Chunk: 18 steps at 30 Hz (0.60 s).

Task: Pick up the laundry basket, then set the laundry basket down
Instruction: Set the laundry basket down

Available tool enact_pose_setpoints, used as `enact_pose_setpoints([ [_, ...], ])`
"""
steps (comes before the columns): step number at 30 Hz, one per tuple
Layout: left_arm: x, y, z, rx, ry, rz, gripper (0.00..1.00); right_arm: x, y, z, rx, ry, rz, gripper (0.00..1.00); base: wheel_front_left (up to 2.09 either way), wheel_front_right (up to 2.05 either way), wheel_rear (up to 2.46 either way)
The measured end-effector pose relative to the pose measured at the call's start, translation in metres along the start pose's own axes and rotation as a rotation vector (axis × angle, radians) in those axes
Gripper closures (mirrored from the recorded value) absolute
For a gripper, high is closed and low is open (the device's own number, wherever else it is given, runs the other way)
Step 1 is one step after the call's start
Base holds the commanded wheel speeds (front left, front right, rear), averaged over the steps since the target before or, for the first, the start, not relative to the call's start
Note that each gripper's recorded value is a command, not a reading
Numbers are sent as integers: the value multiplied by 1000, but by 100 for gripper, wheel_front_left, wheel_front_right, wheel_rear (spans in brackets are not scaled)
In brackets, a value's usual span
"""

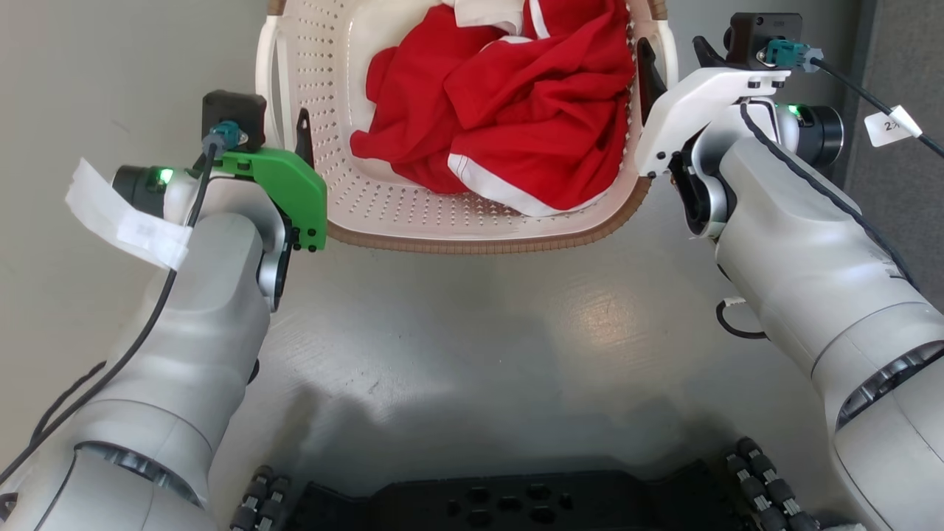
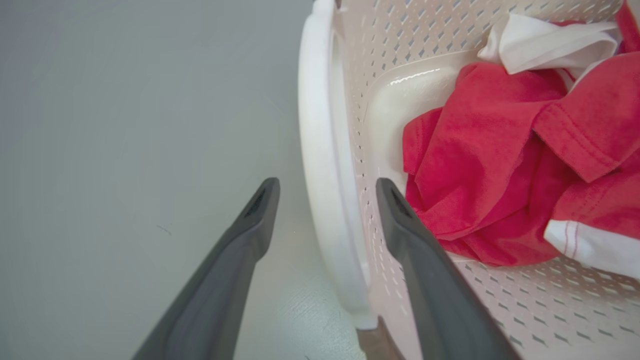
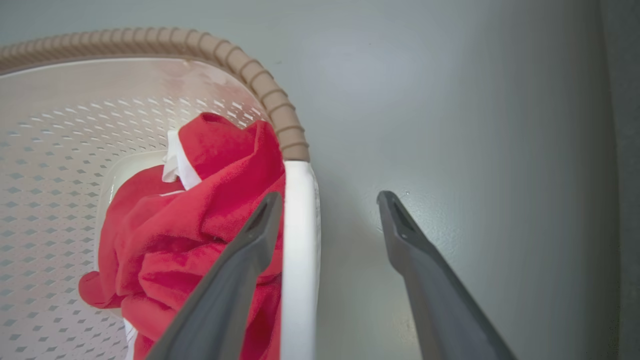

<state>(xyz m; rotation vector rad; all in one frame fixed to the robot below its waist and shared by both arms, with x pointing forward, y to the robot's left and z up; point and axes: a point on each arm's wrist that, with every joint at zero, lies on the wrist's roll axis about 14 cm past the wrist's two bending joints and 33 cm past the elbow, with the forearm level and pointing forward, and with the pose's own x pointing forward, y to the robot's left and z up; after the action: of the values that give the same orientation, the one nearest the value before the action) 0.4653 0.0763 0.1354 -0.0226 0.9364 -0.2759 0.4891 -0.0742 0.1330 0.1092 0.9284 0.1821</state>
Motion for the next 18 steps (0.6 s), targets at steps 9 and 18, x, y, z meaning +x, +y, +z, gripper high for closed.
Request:
enact_pose_setpoints([
  [9, -11, 3, 13, 4, -25, 18, 0, -11, -1, 15, -11, -29, -9, 0, 0, 0, 0],
  [18, -32, 3, 32, -1, -76, 36, 0, -30, 5, 54, -13, -120, -3, 0, 0, 0, 0],
])
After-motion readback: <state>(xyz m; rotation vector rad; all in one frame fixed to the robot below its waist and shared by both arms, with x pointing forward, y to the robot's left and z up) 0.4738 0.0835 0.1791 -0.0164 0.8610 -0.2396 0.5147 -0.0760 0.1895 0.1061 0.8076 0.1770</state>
